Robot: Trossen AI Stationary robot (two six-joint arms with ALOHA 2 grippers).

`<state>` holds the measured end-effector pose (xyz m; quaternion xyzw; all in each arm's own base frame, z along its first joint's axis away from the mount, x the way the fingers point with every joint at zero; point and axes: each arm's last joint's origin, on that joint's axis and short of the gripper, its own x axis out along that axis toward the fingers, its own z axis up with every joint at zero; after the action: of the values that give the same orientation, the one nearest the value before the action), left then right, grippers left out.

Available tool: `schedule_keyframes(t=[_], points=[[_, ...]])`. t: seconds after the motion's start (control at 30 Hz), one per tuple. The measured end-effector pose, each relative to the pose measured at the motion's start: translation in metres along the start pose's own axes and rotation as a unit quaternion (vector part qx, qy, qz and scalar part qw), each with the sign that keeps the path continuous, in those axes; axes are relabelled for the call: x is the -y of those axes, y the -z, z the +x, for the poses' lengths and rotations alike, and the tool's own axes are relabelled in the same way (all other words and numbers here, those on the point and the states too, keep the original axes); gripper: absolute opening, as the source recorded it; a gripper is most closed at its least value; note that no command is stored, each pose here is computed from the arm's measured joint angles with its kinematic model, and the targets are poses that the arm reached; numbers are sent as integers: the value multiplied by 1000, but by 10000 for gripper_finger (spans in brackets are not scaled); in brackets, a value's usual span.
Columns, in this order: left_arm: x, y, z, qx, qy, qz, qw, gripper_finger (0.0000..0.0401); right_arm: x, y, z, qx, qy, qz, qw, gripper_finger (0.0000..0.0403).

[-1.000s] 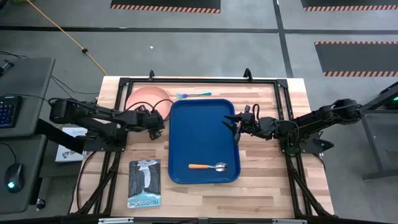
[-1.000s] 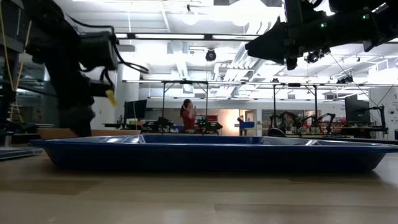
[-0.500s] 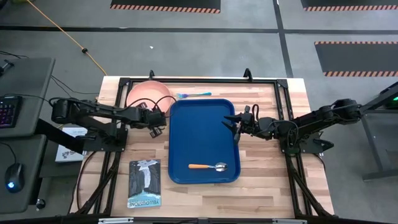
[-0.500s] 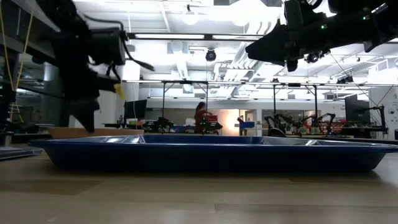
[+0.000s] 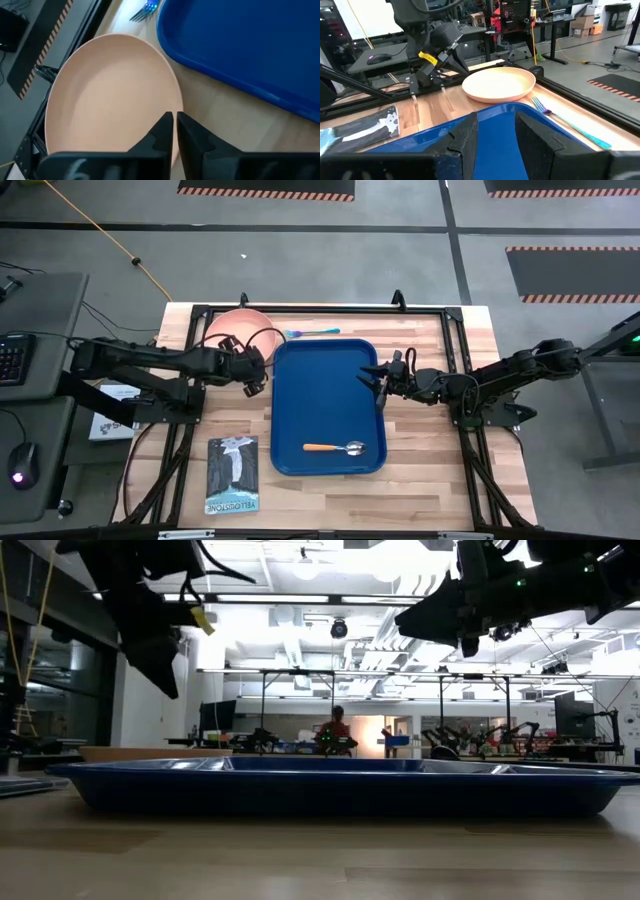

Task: Pick and place plate/cup/fork/spoon on tray
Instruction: Put the light orange plate on the blue serving tray

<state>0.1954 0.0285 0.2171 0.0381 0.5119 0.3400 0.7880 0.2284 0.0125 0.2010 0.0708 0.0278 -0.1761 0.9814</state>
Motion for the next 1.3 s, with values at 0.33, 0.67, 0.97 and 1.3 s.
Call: schedule_keyframes(t=[0.33, 0.67, 0.97, 1.3], points=[[-4, -2, 34, -96, 40, -34, 994, 110, 0, 1, 0, -3, 0, 2, 1000, 122], [-12, 1, 72, -188, 63, -36, 980, 194, 0, 2, 0, -8, 0, -1, 1000, 122], [-9, 4, 94, -228, 74, -38, 970, 200, 1, 3, 0, -12, 3, -3, 1000, 122], [-2, 5, 109, -247, 68, -32, 966, 187, 1, 3, 0, -13, 4, -4, 1000, 122]])
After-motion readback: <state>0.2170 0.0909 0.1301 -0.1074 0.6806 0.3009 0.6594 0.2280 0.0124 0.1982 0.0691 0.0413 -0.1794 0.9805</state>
